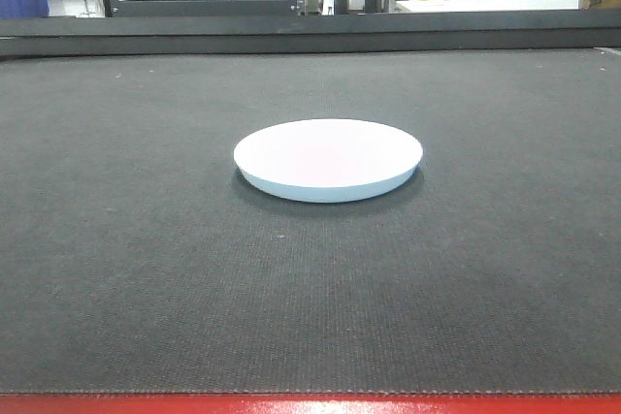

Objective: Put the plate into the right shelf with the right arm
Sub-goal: 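Move the right gripper down over the rim of the white plate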

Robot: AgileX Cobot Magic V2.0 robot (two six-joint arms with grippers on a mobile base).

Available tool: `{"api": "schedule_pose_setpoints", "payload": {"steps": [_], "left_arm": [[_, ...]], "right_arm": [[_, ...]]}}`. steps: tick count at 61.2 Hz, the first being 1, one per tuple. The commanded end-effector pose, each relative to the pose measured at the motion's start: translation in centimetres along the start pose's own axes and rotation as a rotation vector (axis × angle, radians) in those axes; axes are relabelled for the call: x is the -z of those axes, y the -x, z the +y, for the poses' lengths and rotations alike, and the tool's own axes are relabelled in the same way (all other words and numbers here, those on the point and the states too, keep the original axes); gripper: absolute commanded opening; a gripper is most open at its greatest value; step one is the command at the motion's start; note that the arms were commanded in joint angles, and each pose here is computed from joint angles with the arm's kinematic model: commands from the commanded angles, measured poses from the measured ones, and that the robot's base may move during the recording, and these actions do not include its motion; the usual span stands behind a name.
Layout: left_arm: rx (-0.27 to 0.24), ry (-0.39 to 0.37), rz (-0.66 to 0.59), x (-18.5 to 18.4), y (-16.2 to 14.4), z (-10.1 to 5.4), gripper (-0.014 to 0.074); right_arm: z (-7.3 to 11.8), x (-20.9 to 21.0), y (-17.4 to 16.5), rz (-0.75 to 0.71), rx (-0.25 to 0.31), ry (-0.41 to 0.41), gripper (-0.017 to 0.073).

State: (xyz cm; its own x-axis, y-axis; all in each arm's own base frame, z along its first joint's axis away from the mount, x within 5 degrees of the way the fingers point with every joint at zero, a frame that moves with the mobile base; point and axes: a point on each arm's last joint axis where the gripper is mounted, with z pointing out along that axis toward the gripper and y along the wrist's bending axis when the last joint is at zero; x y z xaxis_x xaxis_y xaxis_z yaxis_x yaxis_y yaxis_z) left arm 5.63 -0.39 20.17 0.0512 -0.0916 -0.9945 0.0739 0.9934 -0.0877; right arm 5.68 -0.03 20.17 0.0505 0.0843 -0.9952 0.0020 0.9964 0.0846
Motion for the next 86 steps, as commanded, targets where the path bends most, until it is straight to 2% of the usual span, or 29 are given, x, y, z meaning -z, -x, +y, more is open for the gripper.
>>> {"api": "schedule_pose_setpoints", "payload": {"steps": [1,29,42,49,58,64,73,77,81,86], "left_arm": [[0.006,-0.009,-0.100,0.1,0.9,-0.1,-0.0047],[0.006,-0.009,-0.100,0.1,0.9,-0.1,-0.0047],[0.006,-0.009,-0.100,0.1,0.9,-0.1,-0.0047],[0.006,-0.009,-0.100,0.1,0.9,-0.1,-0.0047],[0.006,-0.009,-0.100,0.1,0.9,-0.1,-0.0047],[0.006,-0.009,-0.100,0.1,0.9,-0.1,-0.0047],[0.006,-0.009,-0.100,0.1,0.9,-0.1,-0.0047],[0.006,-0.009,-0.100,0.1,0.9,-0.1,-0.0047],[0.006,-0.009,-0.100,0.1,0.9,-0.1,-0.0047],[0.006,-0.009,-0.100,0.1,0.9,-0.1,-0.0047]], "right_arm": [[0.0,0.2,1.3,-0.120,0.003,0.000,0.0047],[0.0,0.2,1.3,-0.121,0.003,0.000,0.0047],[0.0,0.3,2.1,-0.214,0.004,0.002,0.0047],[0.2,0.6,3.9,-0.238,0.004,0.006,0.0047],[0.7,0.6,7.4,-0.101,0.005,0.010,0.0063],[0.9,0.0,9.5,-0.029,0.005,0.010,0.0164],[1.1,-2.5,11.6,0.073,0.005,0.004,0.0445],[1.2,-3.9,12.0,0.152,0.004,0.003,0.0540],[1.4,-5.3,12.4,0.222,0.004,0.015,0.0582],[1.8,-7.3,13.3,0.287,0.007,0.039,0.0580]]}}
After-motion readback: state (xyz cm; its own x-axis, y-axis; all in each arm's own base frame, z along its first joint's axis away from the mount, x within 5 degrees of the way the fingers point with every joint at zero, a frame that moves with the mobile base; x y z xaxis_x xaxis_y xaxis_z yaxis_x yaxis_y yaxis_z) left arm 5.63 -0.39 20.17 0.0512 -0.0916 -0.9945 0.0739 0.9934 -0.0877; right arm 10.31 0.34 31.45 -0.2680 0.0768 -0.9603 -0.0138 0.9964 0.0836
